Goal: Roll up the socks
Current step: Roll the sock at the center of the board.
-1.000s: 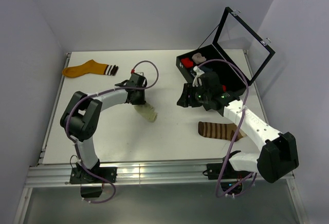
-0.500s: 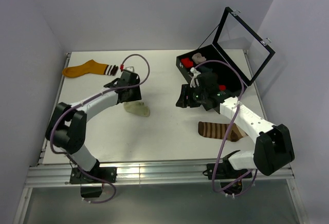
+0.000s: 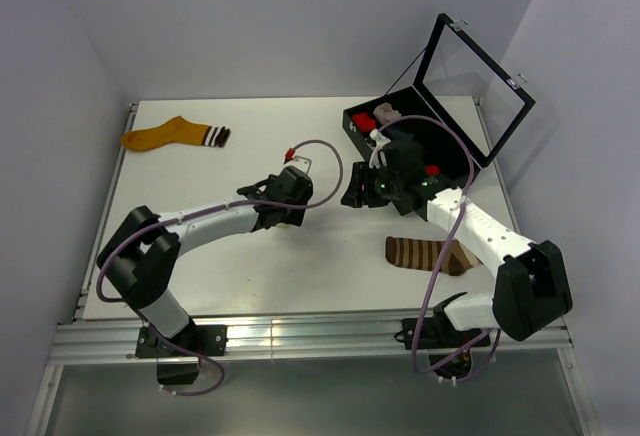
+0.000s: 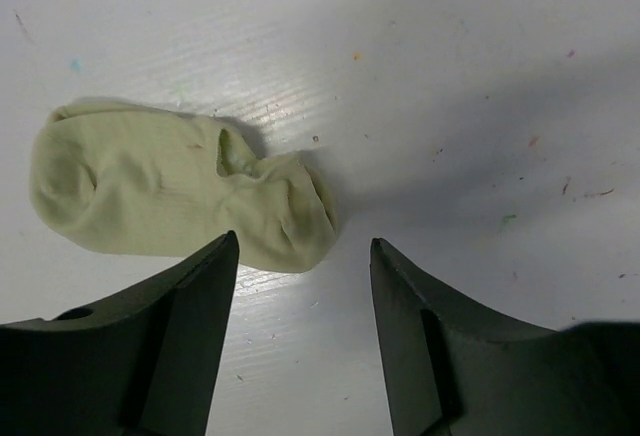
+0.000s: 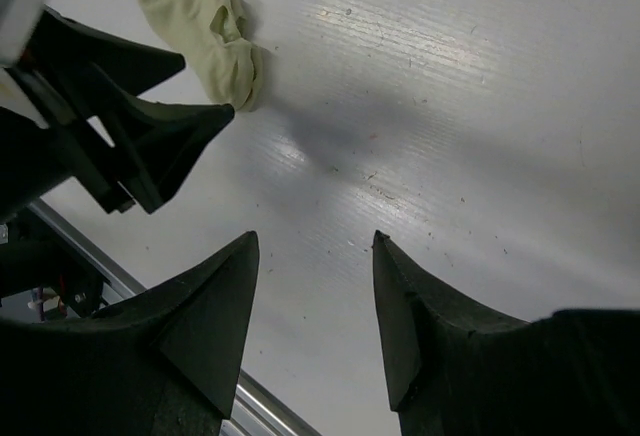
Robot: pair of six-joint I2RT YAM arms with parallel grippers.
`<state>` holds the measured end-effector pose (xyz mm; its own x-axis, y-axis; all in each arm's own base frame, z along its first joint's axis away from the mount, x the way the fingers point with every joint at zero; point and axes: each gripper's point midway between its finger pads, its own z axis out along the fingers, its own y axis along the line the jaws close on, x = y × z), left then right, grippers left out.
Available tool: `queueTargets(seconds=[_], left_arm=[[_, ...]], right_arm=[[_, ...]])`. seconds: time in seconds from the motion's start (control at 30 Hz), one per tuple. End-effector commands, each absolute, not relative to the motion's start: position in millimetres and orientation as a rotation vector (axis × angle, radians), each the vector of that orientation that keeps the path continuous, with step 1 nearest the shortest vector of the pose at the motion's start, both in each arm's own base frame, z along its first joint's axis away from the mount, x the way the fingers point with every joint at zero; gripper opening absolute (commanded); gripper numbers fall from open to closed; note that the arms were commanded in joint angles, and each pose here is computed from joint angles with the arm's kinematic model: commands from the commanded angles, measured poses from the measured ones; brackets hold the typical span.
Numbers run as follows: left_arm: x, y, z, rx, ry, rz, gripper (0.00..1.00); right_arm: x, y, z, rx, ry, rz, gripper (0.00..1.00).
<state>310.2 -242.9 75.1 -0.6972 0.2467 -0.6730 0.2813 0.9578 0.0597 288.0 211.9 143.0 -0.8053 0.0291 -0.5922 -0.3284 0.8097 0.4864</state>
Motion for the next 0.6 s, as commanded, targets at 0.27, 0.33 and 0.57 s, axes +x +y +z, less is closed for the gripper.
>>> queueTargets(seconds=[0.27, 0.33, 0.57], left_arm=[[308.5, -241.9, 44.1, 0.468, 2.395, 0.081, 0.51], [306.6, -244.2, 38.6, 0.487, 2.403, 0.093, 0.5], [302.9, -247.7, 27.2, 0.528, 2.418, 0.134, 0.47]], right_arm=[[295.0, 217.1, 152.3, -0.245, 2.336, 0.791, 0.56], [294.8, 216.2, 150.9, -0.248, 2.341, 0.784, 0.56], [294.5, 215.8, 147.3, -0.255, 2.35, 0.777, 0.56]])
